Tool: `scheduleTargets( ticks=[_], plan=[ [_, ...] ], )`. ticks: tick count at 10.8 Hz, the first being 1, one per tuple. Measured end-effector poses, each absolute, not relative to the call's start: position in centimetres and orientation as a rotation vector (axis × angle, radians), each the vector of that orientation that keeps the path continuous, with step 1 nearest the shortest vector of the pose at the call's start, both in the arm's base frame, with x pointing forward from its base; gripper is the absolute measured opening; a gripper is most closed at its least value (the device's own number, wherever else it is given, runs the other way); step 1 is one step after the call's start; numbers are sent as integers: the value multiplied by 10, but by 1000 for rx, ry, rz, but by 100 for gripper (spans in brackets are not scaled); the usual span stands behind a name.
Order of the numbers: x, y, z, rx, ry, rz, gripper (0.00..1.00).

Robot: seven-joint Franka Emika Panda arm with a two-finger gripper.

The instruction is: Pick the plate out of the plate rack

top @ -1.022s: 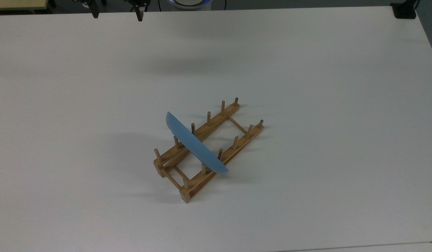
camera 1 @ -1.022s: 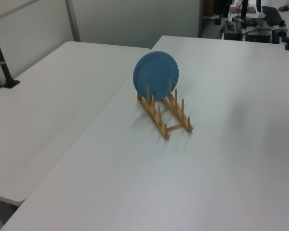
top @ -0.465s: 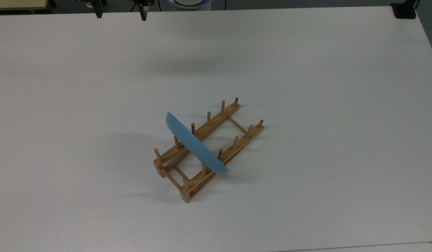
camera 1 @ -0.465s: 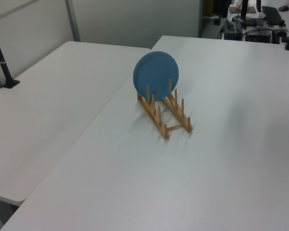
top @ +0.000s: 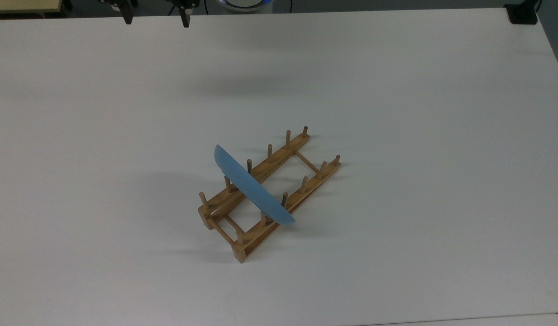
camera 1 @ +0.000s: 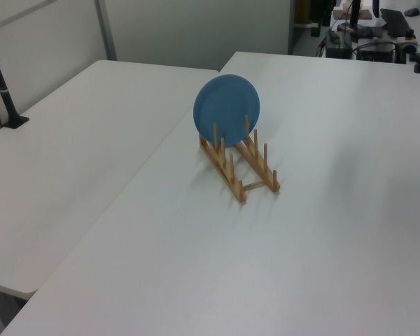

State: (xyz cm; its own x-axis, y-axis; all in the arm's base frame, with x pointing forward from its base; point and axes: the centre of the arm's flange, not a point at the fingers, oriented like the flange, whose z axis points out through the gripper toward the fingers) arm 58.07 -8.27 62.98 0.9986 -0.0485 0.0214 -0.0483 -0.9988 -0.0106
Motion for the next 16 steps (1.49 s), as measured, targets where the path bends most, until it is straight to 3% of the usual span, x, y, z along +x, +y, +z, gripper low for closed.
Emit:
scheduleTargets(
  ticks=[3,6,9,13,16],
  plan=[
    [597,-76,629,-3140,36,-167,86],
    [615,-55,639,-3142,-123,-389,86],
    [632,-13,632,-3200,-382,-471,72],
    [668,49,579,-3309,-672,-517,54],
    [697,71,533,-3355,-695,-625,51]
  ],
)
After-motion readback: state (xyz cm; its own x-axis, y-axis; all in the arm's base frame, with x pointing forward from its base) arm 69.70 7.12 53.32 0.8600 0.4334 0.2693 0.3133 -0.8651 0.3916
